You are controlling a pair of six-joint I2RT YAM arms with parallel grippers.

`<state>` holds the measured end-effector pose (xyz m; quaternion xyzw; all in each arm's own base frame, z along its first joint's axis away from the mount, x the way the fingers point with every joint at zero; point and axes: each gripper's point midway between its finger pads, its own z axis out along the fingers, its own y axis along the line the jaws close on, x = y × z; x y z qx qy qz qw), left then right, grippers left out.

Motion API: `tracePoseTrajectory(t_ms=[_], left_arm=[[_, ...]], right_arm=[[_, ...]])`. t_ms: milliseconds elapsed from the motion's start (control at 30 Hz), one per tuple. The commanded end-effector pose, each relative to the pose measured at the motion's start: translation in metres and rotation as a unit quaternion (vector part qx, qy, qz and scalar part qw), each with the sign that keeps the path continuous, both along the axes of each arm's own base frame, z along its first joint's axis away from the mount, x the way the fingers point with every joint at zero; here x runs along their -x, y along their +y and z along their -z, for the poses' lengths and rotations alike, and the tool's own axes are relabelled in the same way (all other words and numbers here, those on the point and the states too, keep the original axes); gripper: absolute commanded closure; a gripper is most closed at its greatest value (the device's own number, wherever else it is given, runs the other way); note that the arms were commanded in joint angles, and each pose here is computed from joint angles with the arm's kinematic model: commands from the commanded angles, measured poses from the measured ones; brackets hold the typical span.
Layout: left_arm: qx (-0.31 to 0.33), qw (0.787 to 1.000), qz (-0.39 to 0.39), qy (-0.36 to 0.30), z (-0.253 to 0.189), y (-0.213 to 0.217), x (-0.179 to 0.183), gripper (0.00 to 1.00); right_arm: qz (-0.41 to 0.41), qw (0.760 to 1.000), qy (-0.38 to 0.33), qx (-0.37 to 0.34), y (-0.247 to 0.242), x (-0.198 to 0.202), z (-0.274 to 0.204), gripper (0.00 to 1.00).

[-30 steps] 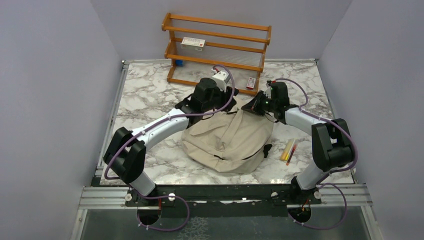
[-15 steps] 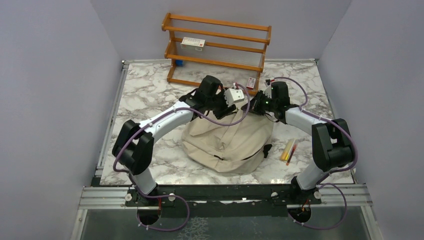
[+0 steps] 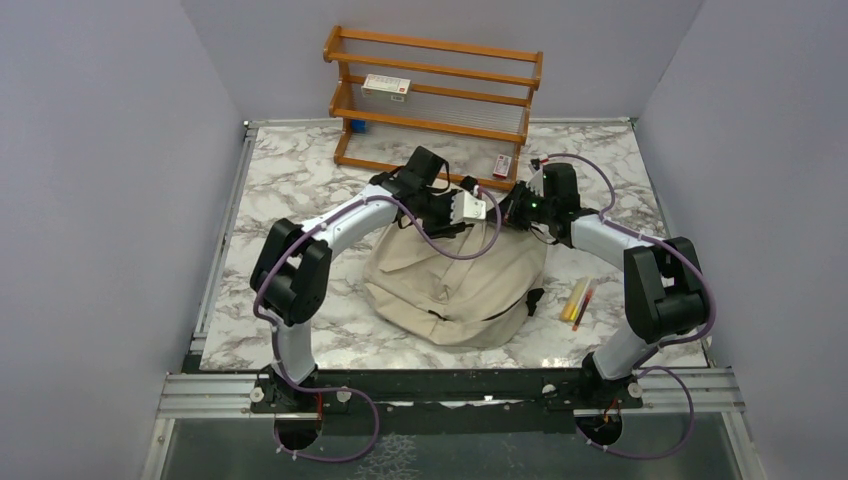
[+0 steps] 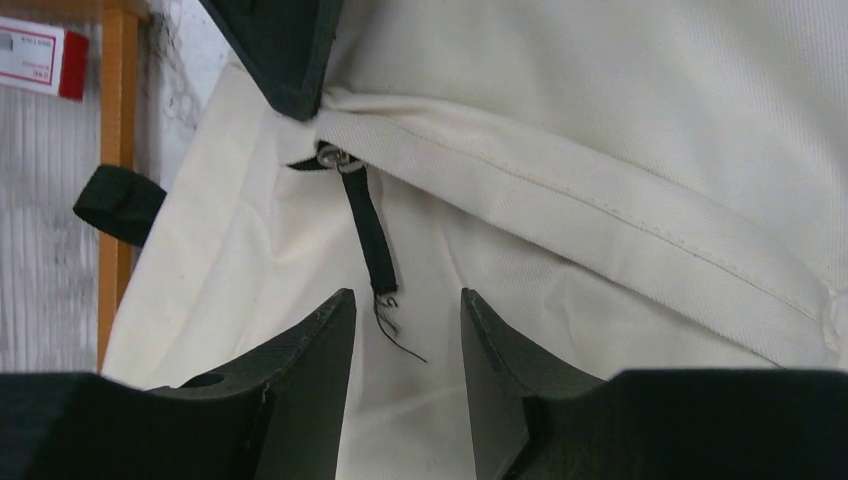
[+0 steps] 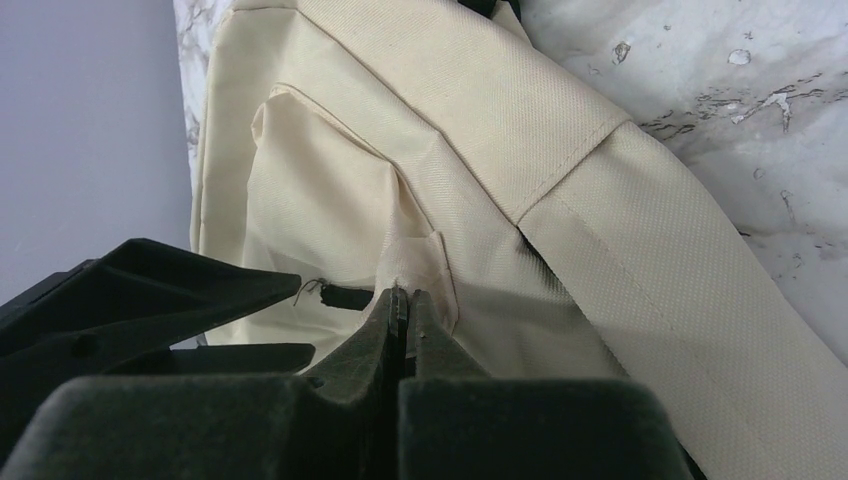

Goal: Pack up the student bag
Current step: Unzip the student bag at the center of the board.

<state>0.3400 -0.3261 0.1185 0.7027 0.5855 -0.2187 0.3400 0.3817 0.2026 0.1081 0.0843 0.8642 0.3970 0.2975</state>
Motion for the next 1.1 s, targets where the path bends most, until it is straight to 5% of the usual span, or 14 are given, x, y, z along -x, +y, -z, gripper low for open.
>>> tracePoseTrajectory(t_ms=[0, 667, 1000, 1067], left_arm=[[0.034, 0.998, 0.046, 0.003, -0.013, -0.020, -0.001, 0.56], [0.016, 0.997, 0.047, 0.063, 0.027, -0.038, -0.003, 0.57], [0.018, 0.998, 0.027, 0.061, 0.019, -0.043, -0.012, 0.99], [0.018, 0.998, 0.017, 0.064, 0.016, -0.043, -0.013, 1.00]], right_arm=[[-0.019, 1.000, -0.020, -0.006, 0.002, 0.000, -0.018, 1.00], [-0.026, 0.999, -0.024, -0.003, 0.003, 0.000, -0.020, 0.99], [-0.018, 1.000, -0.019, 0.004, 0.000, 0.000, -0.015, 0.99], [-0.004, 1.000, -0.016, 0.010, -0.004, -0.001, -0.014, 1.00]])
